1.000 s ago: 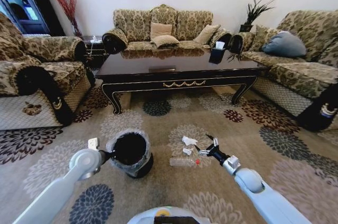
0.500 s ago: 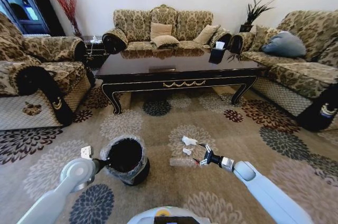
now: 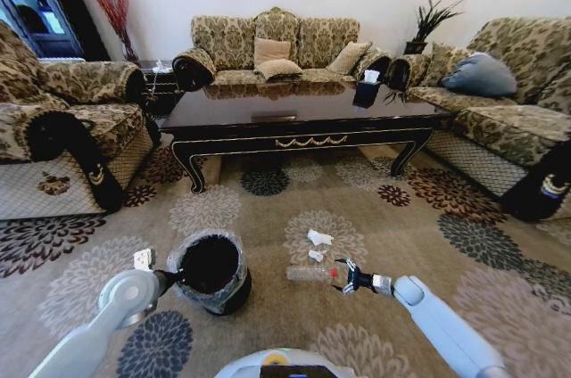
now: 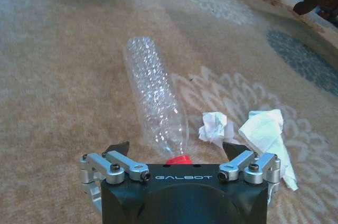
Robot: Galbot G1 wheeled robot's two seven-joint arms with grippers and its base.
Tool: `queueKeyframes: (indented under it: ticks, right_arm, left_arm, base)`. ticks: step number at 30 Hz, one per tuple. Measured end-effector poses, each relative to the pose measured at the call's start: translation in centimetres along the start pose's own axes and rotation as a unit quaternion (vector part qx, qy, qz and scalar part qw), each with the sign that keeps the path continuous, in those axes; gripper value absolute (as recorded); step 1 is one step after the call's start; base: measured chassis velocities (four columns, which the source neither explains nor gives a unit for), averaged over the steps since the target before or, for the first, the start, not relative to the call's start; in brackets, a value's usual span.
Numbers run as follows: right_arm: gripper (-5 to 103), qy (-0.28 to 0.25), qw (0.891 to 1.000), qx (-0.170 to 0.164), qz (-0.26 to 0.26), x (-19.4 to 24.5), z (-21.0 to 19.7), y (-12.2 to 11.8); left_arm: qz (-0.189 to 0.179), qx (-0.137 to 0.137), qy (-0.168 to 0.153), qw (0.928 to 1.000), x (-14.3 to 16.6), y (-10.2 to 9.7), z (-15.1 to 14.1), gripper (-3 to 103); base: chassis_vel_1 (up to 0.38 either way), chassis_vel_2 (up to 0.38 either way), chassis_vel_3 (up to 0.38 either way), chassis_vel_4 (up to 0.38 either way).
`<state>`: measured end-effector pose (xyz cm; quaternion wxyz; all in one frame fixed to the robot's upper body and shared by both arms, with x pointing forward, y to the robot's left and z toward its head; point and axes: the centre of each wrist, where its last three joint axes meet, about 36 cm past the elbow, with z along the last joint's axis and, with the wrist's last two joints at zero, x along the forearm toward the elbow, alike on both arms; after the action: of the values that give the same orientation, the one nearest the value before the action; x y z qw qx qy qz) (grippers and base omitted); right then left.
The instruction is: Move to the front of the table and pick up the trash from the floor, then place it into the trash bin.
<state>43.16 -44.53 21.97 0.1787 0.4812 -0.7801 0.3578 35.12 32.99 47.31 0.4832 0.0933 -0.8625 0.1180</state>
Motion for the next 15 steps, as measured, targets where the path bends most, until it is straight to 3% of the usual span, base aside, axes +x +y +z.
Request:
queueKeyframes:
  ticks: [1,11,15]
  right_arm:
    - [95,0.003,1.0,0.003,0.0,-0.4,0.1,0.0]
    - [103,0.01,1.0,0.019,-0.001,-2.3,0.2,-0.1]
    - [94,0.01,1.0,0.024,0.001,-2.8,0.2,-0.3]
  left_arm:
    - [-0.002,0.0,-0.002,1.0,0.1,0.1,-0.1,0]
    - [-0.01,0.006,-0.007,0.9999,0.2,0.7,-0.3,0]
    - [-0.013,0.009,-0.009,0.9998,0.4,1.1,-0.3,0]
  base:
    - [0.0,0.0,0.0,0.0]
    - [0.0,0.0,0.0,0.0]
    - [0.0,0.0,0.0,0.0]
